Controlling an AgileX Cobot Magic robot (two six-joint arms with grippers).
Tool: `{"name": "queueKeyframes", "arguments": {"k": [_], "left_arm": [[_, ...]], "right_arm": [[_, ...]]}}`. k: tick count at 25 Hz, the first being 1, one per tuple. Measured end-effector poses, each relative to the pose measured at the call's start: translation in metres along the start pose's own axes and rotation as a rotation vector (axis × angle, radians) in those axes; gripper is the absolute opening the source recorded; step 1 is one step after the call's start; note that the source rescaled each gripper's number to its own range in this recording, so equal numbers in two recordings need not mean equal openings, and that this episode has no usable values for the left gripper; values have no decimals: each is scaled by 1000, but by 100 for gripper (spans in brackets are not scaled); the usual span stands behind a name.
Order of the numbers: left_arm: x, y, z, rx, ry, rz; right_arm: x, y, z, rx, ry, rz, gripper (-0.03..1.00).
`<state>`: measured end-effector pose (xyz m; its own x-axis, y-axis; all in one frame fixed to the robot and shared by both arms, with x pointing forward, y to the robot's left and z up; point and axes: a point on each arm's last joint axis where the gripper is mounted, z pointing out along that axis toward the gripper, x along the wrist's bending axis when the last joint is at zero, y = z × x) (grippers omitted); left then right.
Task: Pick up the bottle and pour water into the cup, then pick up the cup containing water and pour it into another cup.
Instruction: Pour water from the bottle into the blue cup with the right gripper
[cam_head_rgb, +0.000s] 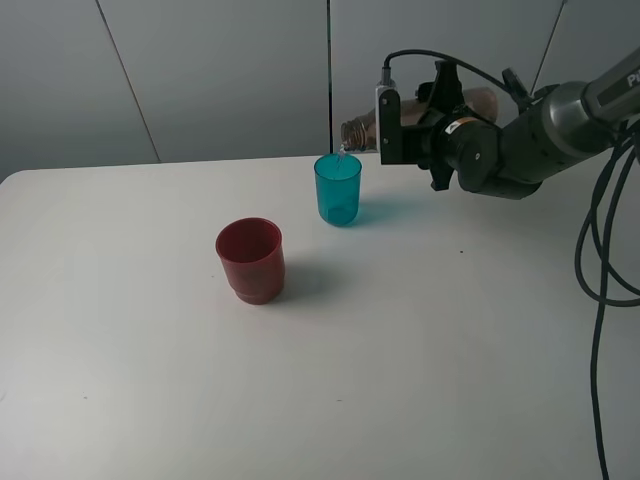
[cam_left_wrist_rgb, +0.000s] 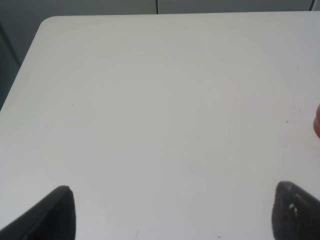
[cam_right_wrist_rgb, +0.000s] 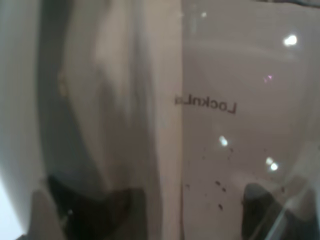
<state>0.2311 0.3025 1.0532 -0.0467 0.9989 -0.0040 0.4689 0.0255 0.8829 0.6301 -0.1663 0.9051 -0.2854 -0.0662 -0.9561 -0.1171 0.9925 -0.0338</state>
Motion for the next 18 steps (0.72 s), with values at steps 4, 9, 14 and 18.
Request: {"name": "queueKeyframes", "arguments": {"k": [4, 9, 14, 18], "left_arm": [[0, 0, 0, 0, 0, 0], [0, 0, 0, 0, 0, 0], [0, 0, 0, 0, 0, 0], [0, 0, 0, 0, 0, -2]], "right_arm": [[0, 0, 0, 2, 1, -3, 1], [0, -1, 0, 16, 1, -12, 1], [0, -2, 0, 18, -1, -38, 1], [0, -2, 0, 18, -1, -44, 1]]}}
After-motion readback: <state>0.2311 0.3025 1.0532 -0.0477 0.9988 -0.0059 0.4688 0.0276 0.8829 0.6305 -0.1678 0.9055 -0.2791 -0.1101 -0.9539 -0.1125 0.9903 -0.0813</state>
